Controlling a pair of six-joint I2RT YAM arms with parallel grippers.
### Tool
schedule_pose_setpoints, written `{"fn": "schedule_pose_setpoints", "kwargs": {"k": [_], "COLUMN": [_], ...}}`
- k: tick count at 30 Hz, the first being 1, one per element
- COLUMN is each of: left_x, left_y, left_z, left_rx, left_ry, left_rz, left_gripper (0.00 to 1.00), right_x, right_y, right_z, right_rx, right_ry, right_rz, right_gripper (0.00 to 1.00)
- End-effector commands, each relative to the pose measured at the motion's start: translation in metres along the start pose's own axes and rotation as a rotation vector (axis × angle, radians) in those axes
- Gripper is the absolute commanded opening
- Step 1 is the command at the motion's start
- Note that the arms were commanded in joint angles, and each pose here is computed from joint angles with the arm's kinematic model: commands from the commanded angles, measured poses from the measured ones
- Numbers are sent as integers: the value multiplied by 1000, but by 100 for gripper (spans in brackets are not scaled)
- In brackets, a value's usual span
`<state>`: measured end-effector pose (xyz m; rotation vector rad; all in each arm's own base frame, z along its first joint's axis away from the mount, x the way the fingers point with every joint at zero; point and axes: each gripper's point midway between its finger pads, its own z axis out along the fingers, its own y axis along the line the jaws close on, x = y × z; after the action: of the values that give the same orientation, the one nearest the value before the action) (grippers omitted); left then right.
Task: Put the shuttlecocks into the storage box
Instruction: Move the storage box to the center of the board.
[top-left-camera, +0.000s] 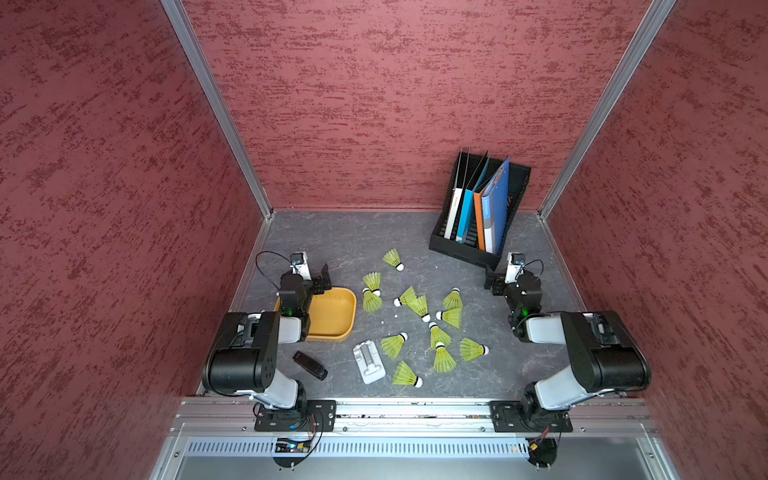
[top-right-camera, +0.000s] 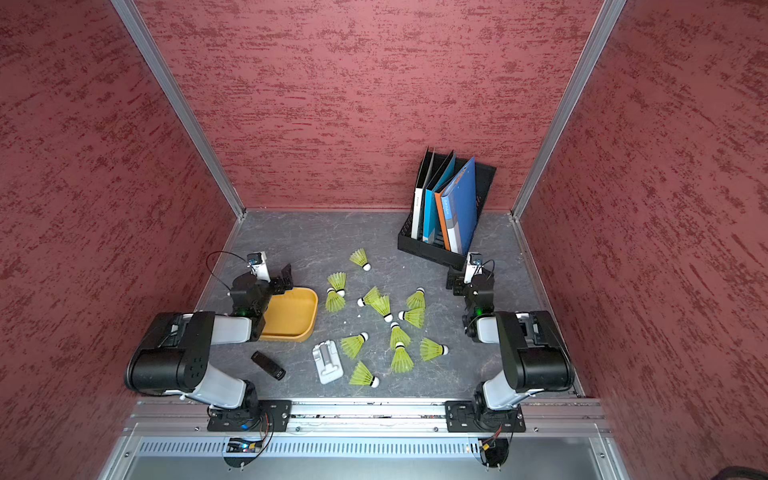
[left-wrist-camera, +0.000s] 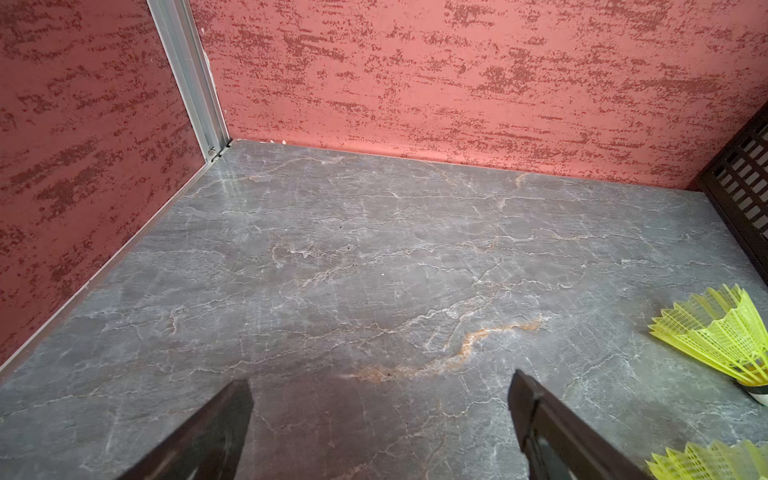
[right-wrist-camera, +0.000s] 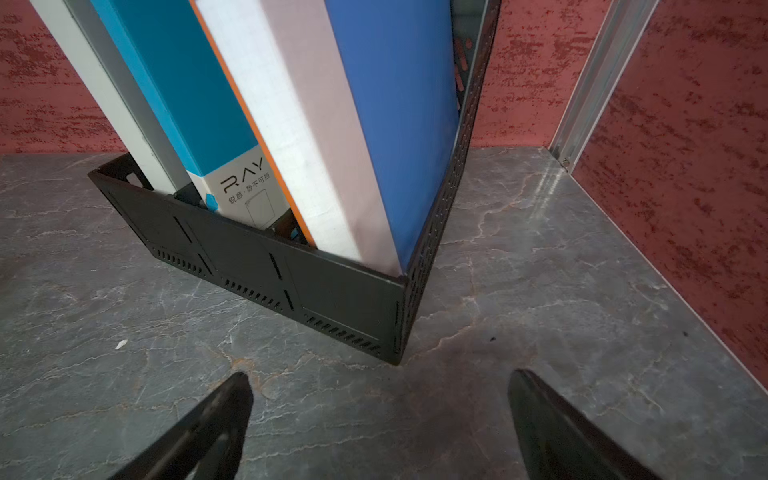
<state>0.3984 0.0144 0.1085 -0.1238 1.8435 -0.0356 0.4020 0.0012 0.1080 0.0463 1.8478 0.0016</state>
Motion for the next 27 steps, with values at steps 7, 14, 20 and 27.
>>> {"fn": "schedule_pose_setpoints", "kwargs": {"k": [7, 14, 20, 27], "left_x": [-7, -7, -7, -7], "left_y": [-1, -1, -1, -1], "left_z": [0, 0, 0, 0], "left_rx": [-4, -4, -4, -3], "left_ry": [-23, -22, -22, -25], "left_rz": [2, 2, 2, 2], "left_gripper": [100, 100, 100, 100], "right_x": [-9, -9, -8, -13], "right_y": [1, 1, 1, 5], "right_z": [0, 0, 0, -4], "right_rx": [-11, -10, -11, -34], "right_ry": [-23, -23, -21, -37], "right_rz": [7, 6, 7, 1], "right_gripper": [99, 99, 99, 99]}}
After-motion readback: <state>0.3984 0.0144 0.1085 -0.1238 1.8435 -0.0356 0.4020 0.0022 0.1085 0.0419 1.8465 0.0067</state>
